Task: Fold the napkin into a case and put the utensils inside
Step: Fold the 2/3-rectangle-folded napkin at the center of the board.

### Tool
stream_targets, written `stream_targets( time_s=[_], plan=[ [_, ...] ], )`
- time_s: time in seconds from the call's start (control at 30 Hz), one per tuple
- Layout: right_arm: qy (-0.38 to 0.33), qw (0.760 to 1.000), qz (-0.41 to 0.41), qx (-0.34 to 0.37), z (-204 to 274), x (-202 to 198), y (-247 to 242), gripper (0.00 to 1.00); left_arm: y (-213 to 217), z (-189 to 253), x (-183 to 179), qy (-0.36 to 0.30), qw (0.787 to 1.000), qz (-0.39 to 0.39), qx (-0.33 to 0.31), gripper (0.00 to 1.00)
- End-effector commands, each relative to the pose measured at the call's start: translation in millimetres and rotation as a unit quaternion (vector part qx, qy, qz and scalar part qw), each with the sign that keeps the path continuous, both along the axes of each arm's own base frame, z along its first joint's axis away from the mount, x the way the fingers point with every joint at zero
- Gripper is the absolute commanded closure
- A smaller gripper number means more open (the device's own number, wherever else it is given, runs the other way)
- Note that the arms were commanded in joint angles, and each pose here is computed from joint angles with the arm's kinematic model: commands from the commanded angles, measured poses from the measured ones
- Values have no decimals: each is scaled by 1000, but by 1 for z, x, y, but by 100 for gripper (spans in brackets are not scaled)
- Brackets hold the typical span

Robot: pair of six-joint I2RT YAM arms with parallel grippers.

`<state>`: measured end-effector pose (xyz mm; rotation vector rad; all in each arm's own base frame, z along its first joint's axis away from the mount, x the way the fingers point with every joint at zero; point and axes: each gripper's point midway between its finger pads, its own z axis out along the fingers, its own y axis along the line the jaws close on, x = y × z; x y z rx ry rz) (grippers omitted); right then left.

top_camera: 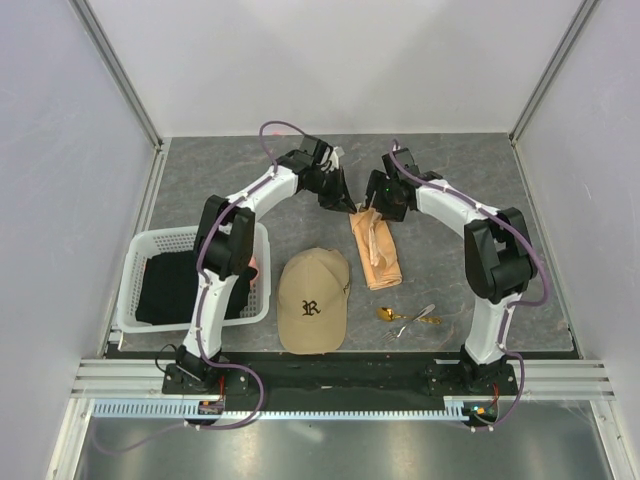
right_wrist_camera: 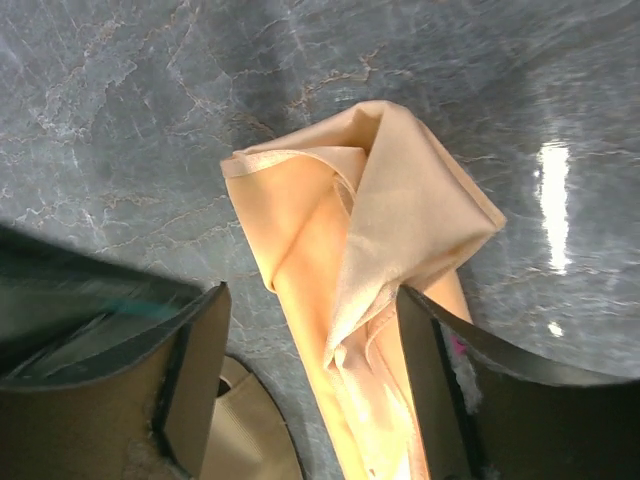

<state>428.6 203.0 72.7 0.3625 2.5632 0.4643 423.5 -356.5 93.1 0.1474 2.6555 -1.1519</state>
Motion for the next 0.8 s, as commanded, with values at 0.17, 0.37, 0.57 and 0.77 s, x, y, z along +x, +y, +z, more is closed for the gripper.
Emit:
stream_targets(
  time_s=[0.17,0.37,0.57,0.77],
  plan=[
    [-24,999,-17,19,42,1,-42,7,-1,-4,11,-10,1000,2,2,90],
    [5,997,-11,82,18,12,-41,3,-1,-10,10,-4,1000,1,4,91],
    [2,991,-17,131,5,25,-37,9,-1,-13,9,0,1000,1,5,91],
    [10,988,-32,152,-8,23,-36,14,-3,-8,11,-4,1000,-2,-3,91]
  ],
)
